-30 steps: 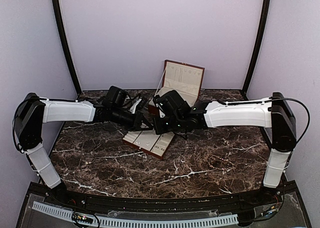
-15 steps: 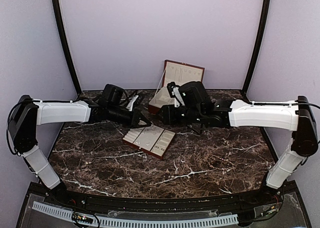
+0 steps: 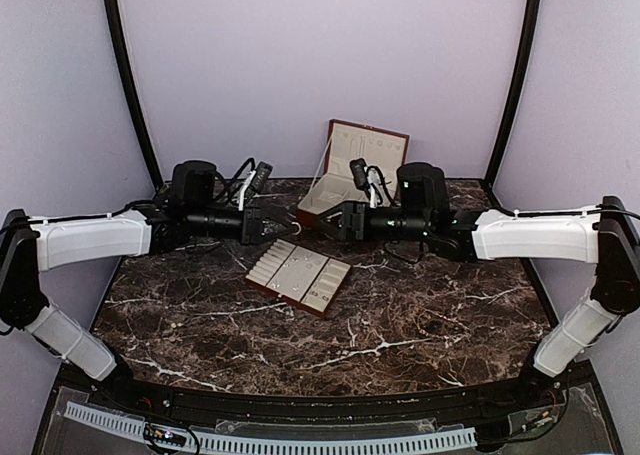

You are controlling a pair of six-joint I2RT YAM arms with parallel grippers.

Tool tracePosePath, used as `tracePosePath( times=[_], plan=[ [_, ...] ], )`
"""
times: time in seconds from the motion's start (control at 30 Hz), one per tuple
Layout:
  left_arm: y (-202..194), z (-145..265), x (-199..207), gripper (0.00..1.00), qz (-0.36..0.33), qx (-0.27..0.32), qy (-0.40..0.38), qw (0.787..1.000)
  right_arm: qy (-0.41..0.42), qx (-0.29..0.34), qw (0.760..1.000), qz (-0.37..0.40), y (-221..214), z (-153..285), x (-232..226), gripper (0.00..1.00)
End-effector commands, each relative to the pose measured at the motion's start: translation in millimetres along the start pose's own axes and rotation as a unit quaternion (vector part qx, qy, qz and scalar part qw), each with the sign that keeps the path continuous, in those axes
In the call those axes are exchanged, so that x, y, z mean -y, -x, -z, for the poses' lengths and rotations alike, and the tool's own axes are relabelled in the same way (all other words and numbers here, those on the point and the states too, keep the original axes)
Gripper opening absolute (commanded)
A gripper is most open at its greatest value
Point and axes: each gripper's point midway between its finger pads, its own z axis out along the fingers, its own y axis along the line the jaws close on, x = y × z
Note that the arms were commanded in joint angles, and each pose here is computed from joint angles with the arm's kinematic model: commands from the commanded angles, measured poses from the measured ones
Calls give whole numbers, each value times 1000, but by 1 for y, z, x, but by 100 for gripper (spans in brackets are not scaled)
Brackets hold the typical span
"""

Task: Organize the mixed jewelry
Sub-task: Pass from the left arm to the right

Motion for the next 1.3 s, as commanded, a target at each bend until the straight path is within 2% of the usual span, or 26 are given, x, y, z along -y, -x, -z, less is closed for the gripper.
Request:
tracePosePath(
  times=[0.0, 0.3, 0.47, 0.7, 1.0, 1.27],
  plan=[
    [16, 16, 41, 0, -73, 39, -77, 994, 128, 21, 991, 35, 22, 14, -56, 63],
    [14, 22, 64, 0, -87, 36, -138, 986, 209, -21, 977, 39, 15, 8, -84, 46],
    [14, 23, 66, 0, -89, 35, -143, 985, 219, -49, 974, 38, 5, 0, -87, 36],
    [12, 23, 69, 0, -92, 33, -147, 984, 229, -46, 972, 38, 6, -1, -92, 21],
    [12, 24, 72, 0, -96, 34, -148, 984, 235, -56, 970, 34, 2, -3, -94, 13],
    [11, 22, 69, 0, -93, 33, -143, 985, 231, -50, 971, 35, 4, -2, -94, 2]
  ],
)
